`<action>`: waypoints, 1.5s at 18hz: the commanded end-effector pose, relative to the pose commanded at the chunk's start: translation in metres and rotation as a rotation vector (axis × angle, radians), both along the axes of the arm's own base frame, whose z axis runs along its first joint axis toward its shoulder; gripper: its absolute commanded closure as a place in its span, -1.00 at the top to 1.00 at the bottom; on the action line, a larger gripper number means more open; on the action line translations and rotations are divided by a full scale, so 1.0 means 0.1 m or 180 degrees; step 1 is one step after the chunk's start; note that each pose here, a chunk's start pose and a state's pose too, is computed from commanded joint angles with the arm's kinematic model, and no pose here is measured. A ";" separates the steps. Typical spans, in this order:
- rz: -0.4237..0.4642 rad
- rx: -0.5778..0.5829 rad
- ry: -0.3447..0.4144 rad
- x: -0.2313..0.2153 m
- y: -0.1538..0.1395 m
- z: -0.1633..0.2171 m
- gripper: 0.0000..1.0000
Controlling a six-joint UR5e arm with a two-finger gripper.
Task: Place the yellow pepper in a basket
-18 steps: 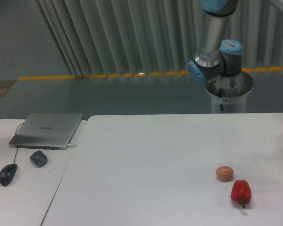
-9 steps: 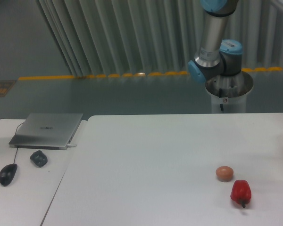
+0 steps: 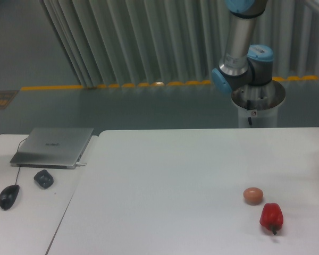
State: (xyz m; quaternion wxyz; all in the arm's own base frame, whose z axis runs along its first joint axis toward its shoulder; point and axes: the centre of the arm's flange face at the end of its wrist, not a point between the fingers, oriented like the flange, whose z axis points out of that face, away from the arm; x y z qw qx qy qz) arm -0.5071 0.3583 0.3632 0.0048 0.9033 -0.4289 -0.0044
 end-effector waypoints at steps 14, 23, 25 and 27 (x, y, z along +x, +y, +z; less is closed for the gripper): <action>0.0488 0.0007 0.0063 0.35 0.41 0.09 1.00; 0.0665 0.0036 0.0103 0.53 0.56 0.19 1.00; 0.0665 0.0033 0.0099 0.53 0.56 0.19 1.00; 0.0665 0.0033 0.0099 0.53 0.56 0.20 1.00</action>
